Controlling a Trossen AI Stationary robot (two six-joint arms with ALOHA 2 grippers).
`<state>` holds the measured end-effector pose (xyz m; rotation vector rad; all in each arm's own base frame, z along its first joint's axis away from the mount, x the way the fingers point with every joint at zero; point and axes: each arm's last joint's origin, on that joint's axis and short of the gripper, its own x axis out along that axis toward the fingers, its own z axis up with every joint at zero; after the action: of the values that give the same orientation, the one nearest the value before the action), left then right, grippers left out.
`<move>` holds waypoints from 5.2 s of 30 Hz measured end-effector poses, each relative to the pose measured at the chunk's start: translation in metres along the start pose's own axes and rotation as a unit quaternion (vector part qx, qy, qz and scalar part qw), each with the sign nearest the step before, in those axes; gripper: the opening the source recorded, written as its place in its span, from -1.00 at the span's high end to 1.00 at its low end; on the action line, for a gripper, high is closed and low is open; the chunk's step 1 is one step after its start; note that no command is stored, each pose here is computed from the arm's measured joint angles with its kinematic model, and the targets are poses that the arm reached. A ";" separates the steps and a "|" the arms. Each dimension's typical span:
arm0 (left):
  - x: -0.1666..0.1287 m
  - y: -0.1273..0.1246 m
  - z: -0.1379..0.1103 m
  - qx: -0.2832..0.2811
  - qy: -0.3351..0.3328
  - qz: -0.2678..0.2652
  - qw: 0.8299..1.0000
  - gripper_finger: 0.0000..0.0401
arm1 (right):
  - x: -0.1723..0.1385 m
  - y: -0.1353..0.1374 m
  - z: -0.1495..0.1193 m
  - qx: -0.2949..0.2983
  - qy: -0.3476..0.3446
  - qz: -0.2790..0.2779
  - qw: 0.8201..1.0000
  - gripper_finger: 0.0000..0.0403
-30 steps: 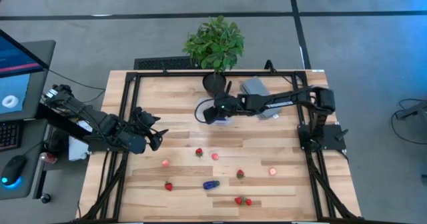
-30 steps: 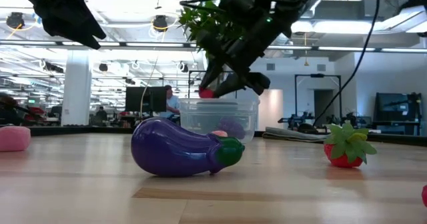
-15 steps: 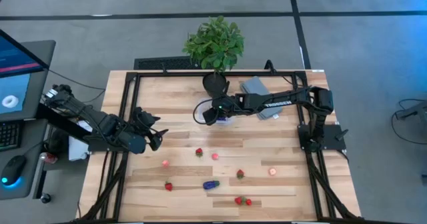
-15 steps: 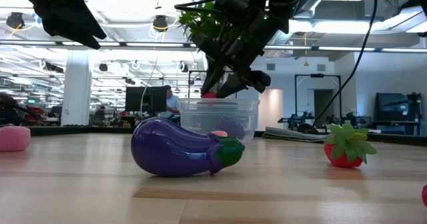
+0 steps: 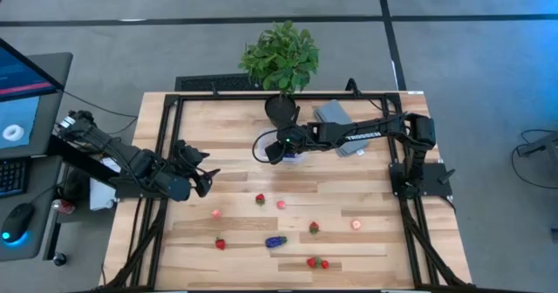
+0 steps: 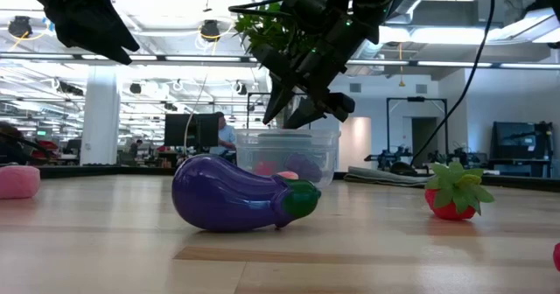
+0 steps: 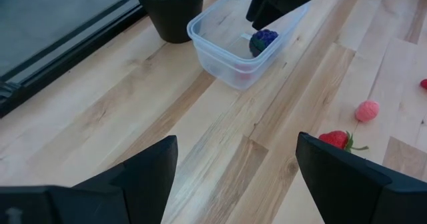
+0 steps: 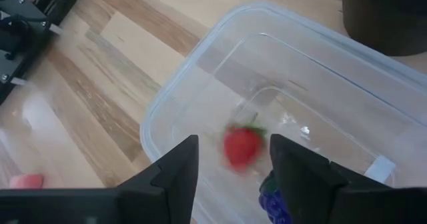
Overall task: Pick and placing Produce into tupperware
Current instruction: Put the red strawberry into the transparent bin, then put the right pink peach into the transparent bin
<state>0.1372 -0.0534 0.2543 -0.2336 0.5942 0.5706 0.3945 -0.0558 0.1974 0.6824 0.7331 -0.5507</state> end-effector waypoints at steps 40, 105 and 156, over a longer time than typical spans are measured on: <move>0.000 0.000 0.002 -0.009 -0.028 0.018 0.999 -0.47 | -0.074 0.058 -0.024 -0.125 0.038 -0.021 0.991 -0.12; 0.001 -0.006 0.013 -0.025 -0.102 0.035 0.994 -0.47 | -0.225 0.061 -0.313 0.029 0.064 -0.220 0.973 -0.12; 0.003 -0.004 0.012 0.034 -0.078 0.033 0.996 -0.47 | -0.154 0.021 -0.247 0.230 0.189 -0.299 0.907 0.06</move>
<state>0.1475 -0.0506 0.2626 -0.1044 0.4698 0.6254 0.2103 0.1701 0.1844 1.0243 1.2088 -1.2009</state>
